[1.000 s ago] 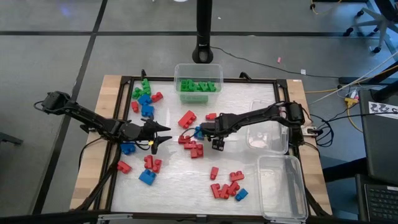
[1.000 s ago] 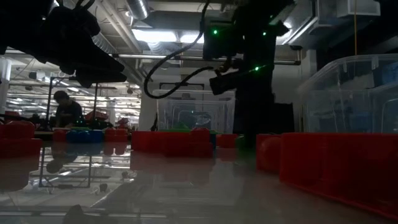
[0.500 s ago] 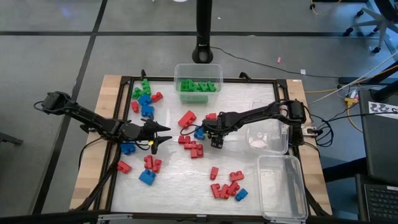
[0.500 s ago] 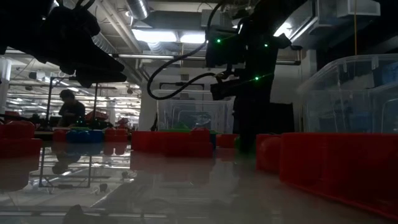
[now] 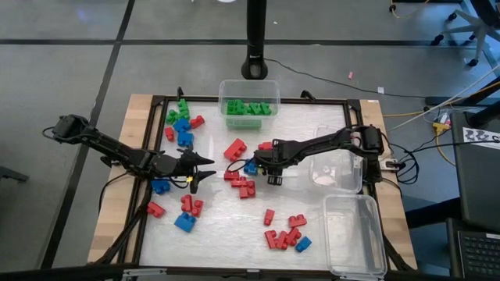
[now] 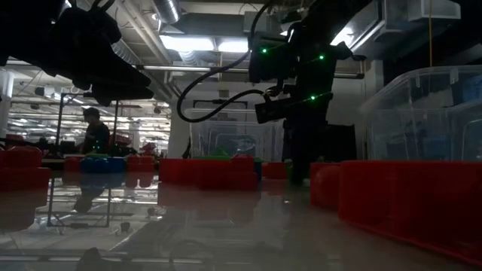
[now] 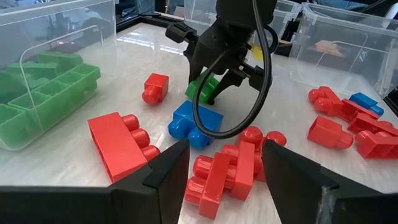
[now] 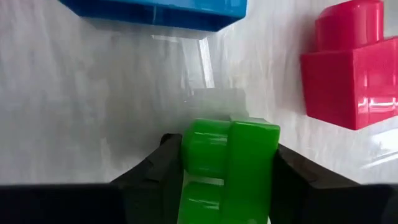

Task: Sort blocks
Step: Put the green game piece into the top transparent bin

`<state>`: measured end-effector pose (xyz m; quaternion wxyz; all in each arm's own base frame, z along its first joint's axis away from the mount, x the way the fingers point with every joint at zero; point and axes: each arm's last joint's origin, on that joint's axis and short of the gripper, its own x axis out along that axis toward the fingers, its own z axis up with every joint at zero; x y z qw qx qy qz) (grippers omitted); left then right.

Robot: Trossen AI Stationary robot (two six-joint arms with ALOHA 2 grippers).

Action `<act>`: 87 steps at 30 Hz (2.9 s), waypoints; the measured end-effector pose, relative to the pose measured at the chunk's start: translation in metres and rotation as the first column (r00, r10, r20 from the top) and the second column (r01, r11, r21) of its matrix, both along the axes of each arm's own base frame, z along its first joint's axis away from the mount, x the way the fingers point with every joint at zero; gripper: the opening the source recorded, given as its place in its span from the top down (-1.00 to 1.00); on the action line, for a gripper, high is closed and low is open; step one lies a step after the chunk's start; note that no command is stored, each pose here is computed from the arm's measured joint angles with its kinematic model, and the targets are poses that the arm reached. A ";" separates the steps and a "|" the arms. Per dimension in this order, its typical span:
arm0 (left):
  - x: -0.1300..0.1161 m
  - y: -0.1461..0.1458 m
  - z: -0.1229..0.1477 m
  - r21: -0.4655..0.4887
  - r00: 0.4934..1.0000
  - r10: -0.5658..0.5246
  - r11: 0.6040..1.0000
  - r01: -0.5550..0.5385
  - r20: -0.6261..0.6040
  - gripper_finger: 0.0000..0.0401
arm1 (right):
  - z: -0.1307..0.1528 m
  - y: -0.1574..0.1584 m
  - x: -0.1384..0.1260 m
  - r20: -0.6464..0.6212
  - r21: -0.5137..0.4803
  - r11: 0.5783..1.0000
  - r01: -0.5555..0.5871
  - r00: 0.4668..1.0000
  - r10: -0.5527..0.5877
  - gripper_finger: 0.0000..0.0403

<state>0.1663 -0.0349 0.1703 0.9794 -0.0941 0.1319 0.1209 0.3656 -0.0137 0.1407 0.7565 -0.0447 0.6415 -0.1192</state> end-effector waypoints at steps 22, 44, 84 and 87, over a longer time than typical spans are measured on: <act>0.000 0.000 0.000 0.004 1.000 -0.001 1.000 0.001 -0.002 0.06 | 0.115 -0.007 0.038 -0.020 -0.256 0.934 -0.247 0.968 0.250 0.17; 0.000 0.000 0.000 0.008 1.000 -0.002 1.000 0.002 -0.002 0.06 | 0.185 -0.157 0.052 0.248 -0.560 0.829 -0.020 0.950 0.190 -0.06; -0.028 0.174 0.051 0.277 0.443 0.786 0.583 -0.764 -0.432 0.06 | 0.114 -0.062 -0.015 0.440 -0.422 0.804 -0.418 0.681 0.585 -0.61; -0.028 0.195 0.049 0.277 0.407 0.754 0.597 -0.753 -0.516 0.06 | 0.105 -0.057 -0.016 0.460 -0.415 0.790 -0.450 0.646 0.609 -0.61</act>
